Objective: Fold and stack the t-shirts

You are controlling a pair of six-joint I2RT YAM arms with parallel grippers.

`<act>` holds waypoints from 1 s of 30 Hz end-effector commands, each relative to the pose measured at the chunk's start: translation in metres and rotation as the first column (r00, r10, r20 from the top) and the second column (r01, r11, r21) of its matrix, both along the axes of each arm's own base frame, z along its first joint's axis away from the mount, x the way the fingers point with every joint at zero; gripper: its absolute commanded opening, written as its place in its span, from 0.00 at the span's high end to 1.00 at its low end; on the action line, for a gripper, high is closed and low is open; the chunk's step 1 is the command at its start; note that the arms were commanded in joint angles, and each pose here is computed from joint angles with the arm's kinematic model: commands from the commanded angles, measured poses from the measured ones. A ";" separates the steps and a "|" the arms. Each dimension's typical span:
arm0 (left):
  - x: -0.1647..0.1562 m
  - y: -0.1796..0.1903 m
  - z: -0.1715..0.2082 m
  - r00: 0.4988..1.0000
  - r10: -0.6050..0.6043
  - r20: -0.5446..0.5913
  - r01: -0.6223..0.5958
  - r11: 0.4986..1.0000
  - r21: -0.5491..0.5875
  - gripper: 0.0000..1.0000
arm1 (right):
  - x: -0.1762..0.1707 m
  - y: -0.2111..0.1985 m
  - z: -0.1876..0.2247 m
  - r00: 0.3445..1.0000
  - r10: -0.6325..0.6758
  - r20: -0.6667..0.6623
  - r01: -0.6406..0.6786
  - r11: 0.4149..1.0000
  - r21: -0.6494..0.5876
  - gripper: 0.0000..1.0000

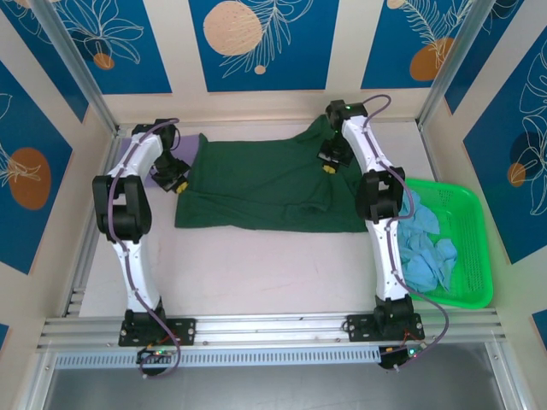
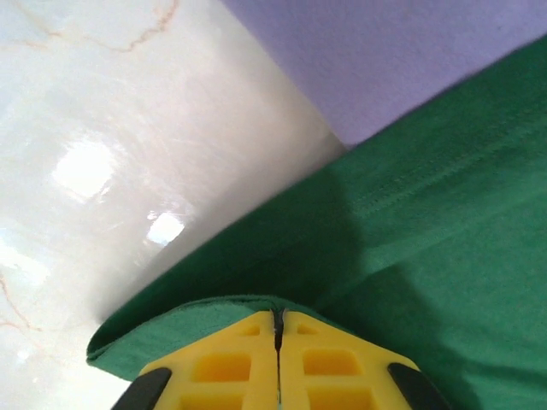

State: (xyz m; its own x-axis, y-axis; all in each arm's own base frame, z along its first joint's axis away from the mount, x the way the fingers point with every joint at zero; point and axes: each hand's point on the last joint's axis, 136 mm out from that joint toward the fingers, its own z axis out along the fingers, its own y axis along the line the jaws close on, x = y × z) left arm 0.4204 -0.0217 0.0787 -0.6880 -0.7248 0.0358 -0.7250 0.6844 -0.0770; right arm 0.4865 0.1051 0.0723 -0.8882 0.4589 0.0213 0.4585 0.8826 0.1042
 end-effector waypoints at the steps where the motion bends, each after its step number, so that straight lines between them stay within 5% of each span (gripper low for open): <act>1: -0.011 0.014 0.009 0.998 0.058 -0.015 -0.057 0.997 0.051 0.79 | -0.013 0.001 0.001 0.997 -0.028 -0.074 0.033 0.998 0.056 0.88; 5: -0.009 0.015 0.014 0.999 0.052 0.010 -0.053 0.998 0.036 0.64 | -0.009 -0.009 0.006 0.996 -0.060 -0.067 0.066 0.993 0.096 0.53; 9: -0.009 0.021 0.046 0.996 -0.007 0.092 -0.003 0.995 0.102 0.42 | -0.010 -0.004 0.043 0.999 -0.054 -0.001 0.053 0.985 0.165 0.39; 13: -0.028 -0.001 0.061 0.982 -0.121 0.143 0.109 0.990 0.089 0.42 | -0.052 0.012 0.064 1.000 0.007 0.019 -0.011 0.974 0.228 0.40; 20: -0.073 -0.074 0.019 0.934 -0.332 0.127 0.342 0.938 -0.058 0.54 | -0.153 0.029 0.035 0.999 -0.041 -0.036 0.048 0.971 0.235 0.59; 24: -0.061 -0.083 -0.009 0.916 -0.386 0.107 0.392 0.918 -0.052 0.59 | -0.171 0.025 -0.001 0.985 -0.086 -0.150 0.112 0.978 0.176 0.71; 30: -0.058 -0.063 -0.050 0.901 -0.433 0.002 0.433 0.900 0.051 0.64 | -0.173 0.015 -0.041 0.950 -0.203 -0.236 0.227 0.971 0.080 0.74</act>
